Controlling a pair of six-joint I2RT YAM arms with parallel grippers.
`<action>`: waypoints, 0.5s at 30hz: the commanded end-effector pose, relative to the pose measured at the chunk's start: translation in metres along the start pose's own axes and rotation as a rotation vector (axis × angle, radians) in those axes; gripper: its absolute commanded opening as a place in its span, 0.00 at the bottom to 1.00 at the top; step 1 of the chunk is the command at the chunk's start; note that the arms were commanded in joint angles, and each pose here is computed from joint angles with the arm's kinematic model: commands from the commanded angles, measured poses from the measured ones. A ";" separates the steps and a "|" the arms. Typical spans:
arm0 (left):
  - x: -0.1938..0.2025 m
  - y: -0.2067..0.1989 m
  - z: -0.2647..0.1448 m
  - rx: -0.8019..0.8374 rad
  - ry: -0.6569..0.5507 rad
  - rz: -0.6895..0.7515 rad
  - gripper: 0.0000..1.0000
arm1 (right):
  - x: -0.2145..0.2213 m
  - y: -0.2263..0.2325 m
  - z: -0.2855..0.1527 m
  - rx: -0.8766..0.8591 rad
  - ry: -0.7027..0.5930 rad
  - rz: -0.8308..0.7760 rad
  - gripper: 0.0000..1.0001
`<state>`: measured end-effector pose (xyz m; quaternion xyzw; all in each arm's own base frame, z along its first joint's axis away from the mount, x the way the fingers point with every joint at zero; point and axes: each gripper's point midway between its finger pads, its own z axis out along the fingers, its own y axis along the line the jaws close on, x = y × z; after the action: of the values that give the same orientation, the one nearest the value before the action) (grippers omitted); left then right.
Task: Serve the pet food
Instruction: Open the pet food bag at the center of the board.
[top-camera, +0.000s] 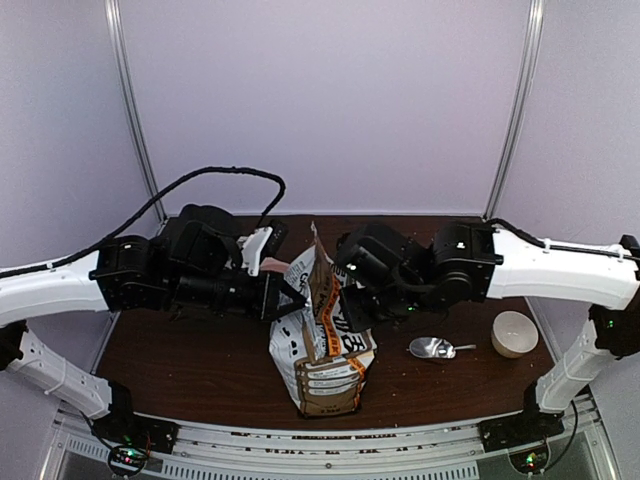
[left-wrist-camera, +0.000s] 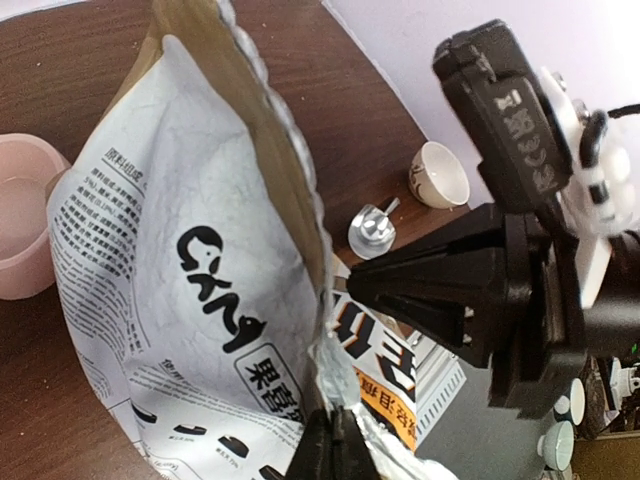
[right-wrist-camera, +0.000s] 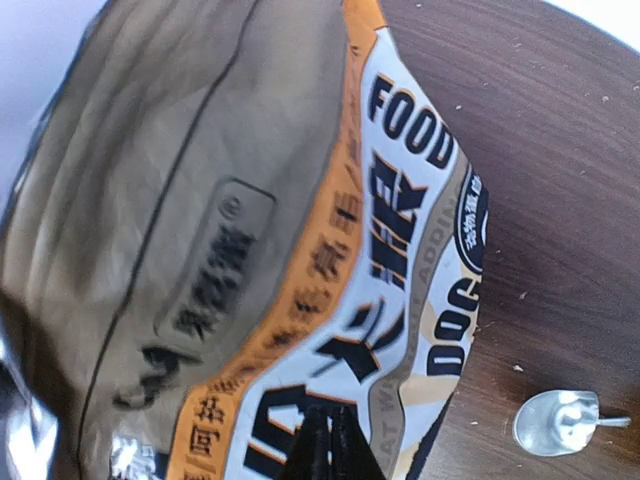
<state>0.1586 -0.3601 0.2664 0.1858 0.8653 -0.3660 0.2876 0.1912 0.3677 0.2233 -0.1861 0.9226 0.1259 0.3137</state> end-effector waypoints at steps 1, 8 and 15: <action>-0.025 -0.023 -0.009 0.141 -0.128 0.006 0.00 | -0.023 0.007 -0.047 -0.276 -0.084 0.168 0.11; -0.027 -0.035 -0.006 0.185 -0.122 0.027 0.00 | -0.023 0.036 -0.084 -0.590 -0.048 0.255 0.30; -0.027 -0.035 -0.002 0.178 -0.112 0.028 0.00 | -0.026 0.051 -0.076 -0.606 -0.048 0.232 0.30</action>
<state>0.1531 -0.3754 0.2818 0.1997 0.8317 -0.4241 0.2976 0.1521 0.3792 0.2956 -0.1548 0.8632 0.4061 0.2569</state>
